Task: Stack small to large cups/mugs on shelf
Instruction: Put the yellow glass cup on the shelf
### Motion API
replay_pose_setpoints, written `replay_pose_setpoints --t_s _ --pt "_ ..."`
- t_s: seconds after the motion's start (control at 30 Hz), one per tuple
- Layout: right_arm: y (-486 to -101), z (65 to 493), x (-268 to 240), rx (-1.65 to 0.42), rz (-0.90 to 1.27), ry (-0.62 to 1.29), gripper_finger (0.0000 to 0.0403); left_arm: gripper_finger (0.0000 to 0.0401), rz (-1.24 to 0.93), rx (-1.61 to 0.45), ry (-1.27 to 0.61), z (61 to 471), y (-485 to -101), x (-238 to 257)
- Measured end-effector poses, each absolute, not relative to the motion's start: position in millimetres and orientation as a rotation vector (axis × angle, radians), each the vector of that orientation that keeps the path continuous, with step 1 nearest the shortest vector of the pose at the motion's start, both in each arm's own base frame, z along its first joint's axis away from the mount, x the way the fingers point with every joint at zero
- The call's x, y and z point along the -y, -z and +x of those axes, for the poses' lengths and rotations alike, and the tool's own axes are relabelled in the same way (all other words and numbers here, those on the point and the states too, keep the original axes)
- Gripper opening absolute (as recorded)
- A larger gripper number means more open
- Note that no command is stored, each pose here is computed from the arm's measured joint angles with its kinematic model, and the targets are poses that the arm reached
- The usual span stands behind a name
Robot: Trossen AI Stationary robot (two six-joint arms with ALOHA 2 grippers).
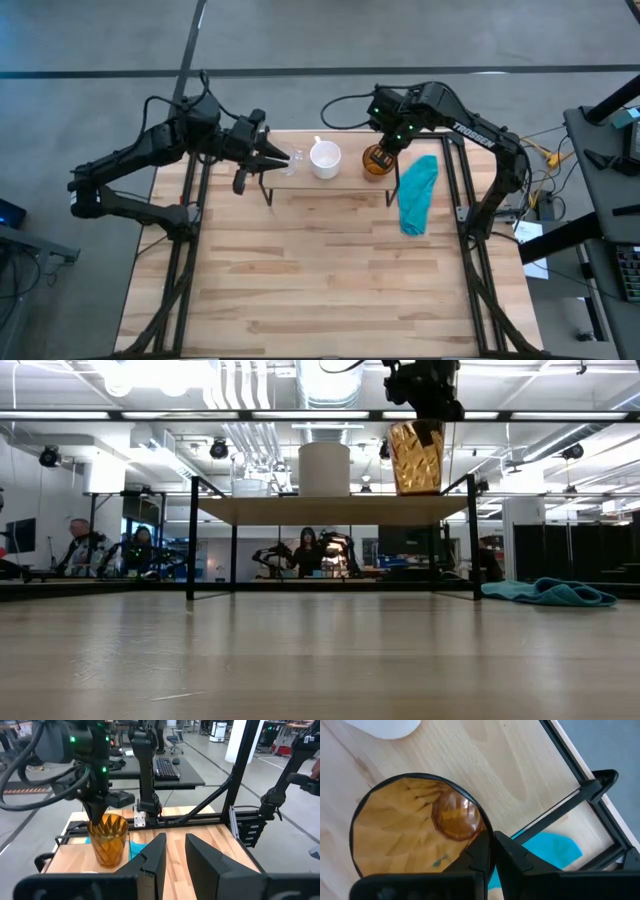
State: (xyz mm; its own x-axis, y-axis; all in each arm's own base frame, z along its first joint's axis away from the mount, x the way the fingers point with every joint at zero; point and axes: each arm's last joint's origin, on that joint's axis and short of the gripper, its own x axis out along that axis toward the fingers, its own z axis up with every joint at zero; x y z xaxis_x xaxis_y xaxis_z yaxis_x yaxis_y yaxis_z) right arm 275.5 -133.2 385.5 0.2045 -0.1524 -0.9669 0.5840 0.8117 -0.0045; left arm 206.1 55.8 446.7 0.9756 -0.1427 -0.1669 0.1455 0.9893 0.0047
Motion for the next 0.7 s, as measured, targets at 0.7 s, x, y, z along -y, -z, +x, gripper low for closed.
replay_pose_setpoints --t_s 0.7 --pt "-389.1 285.8 139.9 -1.165 0.288 0.547 0.0092 0.0059 0.023 -0.145 0.145 202.8 -450.5 -54.7"
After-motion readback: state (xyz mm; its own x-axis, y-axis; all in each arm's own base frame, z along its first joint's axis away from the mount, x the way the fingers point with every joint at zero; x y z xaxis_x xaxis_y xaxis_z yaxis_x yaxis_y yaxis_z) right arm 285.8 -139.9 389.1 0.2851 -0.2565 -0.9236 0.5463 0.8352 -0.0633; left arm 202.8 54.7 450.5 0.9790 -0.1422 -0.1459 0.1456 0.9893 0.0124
